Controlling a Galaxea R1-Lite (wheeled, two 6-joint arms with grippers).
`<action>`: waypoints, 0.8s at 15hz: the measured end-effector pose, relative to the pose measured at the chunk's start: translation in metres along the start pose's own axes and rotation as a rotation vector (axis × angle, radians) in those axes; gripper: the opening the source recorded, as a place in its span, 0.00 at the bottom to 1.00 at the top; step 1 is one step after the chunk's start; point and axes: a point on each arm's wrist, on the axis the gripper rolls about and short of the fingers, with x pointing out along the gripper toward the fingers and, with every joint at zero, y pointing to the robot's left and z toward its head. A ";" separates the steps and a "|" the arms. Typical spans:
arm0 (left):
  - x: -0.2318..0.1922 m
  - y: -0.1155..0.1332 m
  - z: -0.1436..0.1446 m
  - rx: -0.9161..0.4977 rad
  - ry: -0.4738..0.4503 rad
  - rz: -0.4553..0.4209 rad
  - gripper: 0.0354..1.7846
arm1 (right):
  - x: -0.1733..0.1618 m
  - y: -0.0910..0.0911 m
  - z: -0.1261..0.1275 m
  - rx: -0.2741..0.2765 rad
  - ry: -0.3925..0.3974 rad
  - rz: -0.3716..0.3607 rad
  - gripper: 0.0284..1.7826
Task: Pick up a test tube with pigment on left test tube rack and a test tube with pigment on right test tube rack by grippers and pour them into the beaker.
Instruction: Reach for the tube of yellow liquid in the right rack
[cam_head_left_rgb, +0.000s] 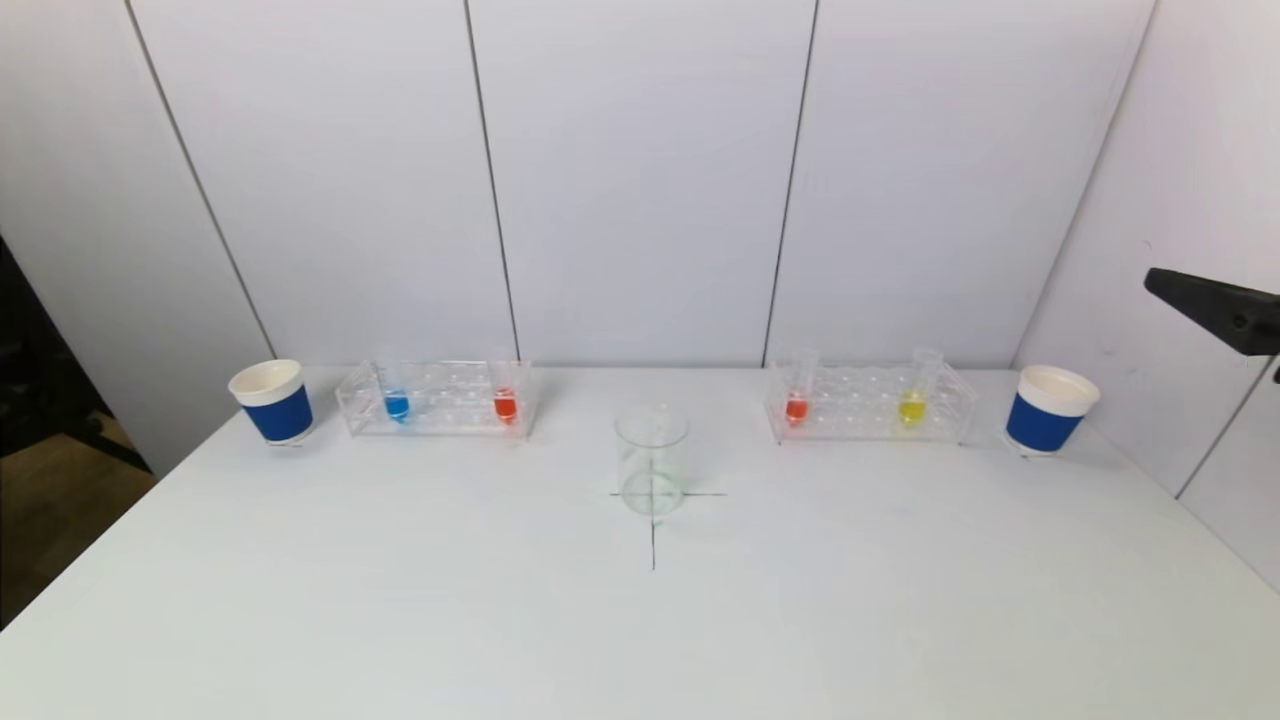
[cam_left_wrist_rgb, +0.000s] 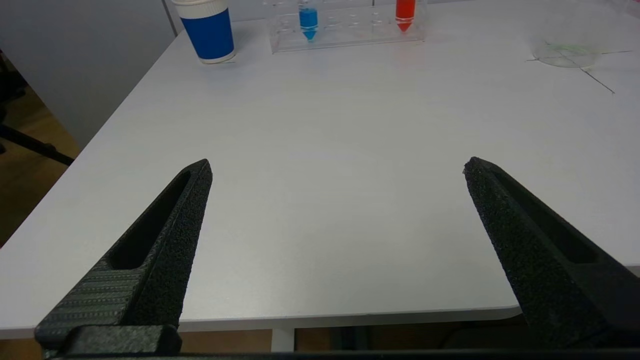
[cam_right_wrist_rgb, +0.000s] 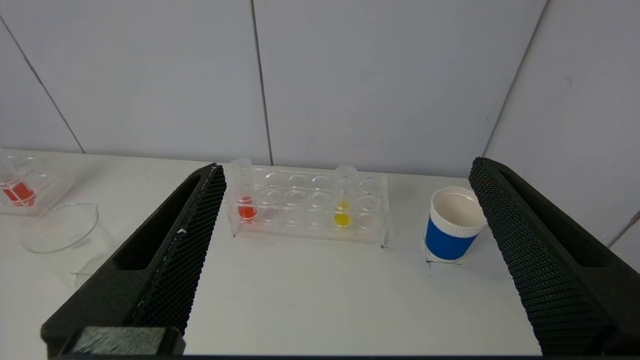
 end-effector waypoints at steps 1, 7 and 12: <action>0.000 0.000 0.000 0.000 0.000 0.000 0.99 | 0.010 -0.001 -0.003 0.005 0.010 0.000 0.99; 0.000 0.000 0.000 0.000 0.000 0.000 0.99 | 0.057 -0.004 -0.031 0.014 0.053 -0.006 0.99; 0.000 0.000 0.000 0.000 0.000 0.000 0.99 | 0.095 -0.008 -0.067 0.011 0.046 -0.009 0.99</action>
